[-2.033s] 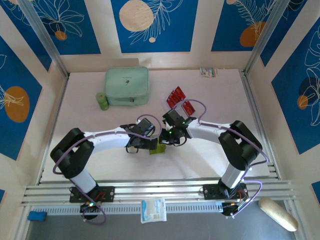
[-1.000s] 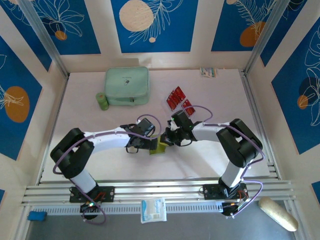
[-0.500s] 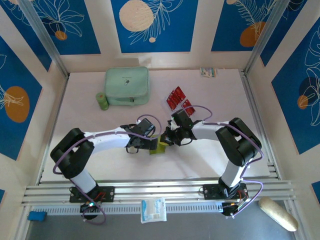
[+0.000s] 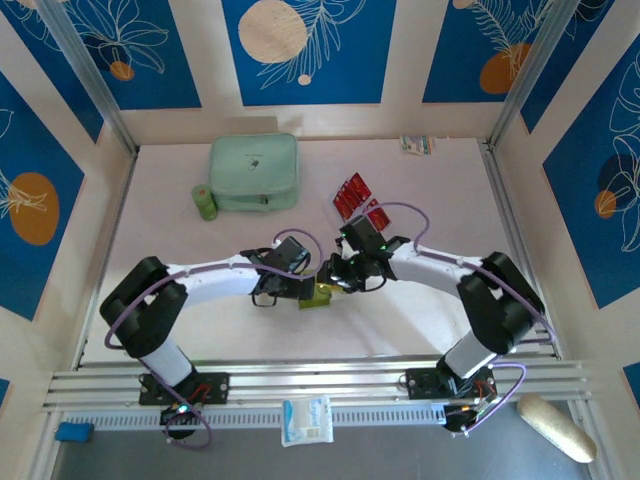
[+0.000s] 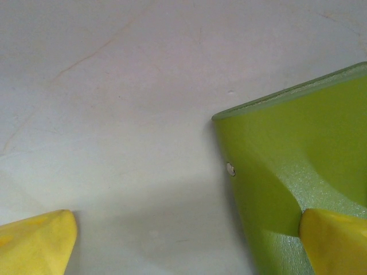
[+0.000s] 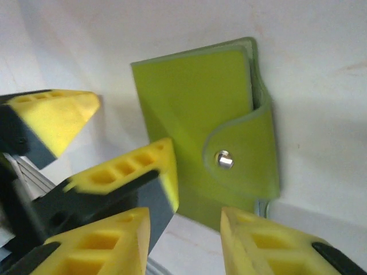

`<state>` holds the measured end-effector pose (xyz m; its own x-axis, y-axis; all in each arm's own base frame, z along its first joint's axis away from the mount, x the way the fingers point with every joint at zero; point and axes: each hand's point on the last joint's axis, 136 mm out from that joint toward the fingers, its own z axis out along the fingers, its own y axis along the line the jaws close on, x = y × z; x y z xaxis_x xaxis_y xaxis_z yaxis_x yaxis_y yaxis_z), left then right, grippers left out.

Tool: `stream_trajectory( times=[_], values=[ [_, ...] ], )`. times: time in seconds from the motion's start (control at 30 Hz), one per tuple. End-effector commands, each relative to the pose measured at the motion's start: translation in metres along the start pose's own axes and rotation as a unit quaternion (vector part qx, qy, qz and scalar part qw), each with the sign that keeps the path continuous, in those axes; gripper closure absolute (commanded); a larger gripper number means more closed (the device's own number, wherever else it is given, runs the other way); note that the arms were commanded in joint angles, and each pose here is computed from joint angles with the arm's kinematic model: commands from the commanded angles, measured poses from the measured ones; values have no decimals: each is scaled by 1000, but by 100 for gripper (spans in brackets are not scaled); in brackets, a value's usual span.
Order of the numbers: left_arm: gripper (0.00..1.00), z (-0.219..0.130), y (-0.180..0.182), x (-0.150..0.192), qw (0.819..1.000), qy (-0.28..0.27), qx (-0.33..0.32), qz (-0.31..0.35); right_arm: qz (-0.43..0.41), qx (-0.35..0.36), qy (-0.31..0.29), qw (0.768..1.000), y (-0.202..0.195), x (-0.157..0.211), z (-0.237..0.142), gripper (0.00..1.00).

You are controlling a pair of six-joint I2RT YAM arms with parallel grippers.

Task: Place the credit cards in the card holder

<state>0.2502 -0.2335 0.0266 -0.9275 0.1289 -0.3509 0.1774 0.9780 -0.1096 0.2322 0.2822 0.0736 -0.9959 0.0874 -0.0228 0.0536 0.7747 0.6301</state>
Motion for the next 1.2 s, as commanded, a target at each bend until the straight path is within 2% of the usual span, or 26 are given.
stream_trajectory(
  times=[0.0,0.2,0.33,0.4,0.47,0.57,0.73,0.83,0.97,1.17],
  values=[
    [0,-11,6,1,1000,0,-14,-1,-8,24,-28,999,-3,1,-28,48],
    [0,-49,-8,-31,997,-72,33,-10,5,28,-97,995,-18,-7,-74,32],
    [0,-90,-12,-60,983,-168,78,-20,10,40,-165,985,-33,-15,-110,20],
    [0,-110,-5,-71,974,-212,78,-29,10,49,-204,978,-40,-21,-129,17],
    [0,-128,11,-80,964,-257,54,-40,16,68,-246,967,-50,-27,-148,9],
    [0,-153,44,-90,940,-336,-4,-55,28,96,-314,944,-66,-39,-176,1],
    [0,-186,94,-90,892,-438,-91,-58,46,133,-429,892,-98,-59,-204,1],
    [0,-196,124,-89,881,-450,-140,-53,52,164,-472,865,-120,-67,-215,1],
    [0,-198,164,-88,870,-447,-197,-66,65,221,-486,843,-150,-78,-226,1],
    [0,-189,194,-99,846,-473,-241,-46,105,271,-519,804,-194,-92,-238,1]
  ],
)
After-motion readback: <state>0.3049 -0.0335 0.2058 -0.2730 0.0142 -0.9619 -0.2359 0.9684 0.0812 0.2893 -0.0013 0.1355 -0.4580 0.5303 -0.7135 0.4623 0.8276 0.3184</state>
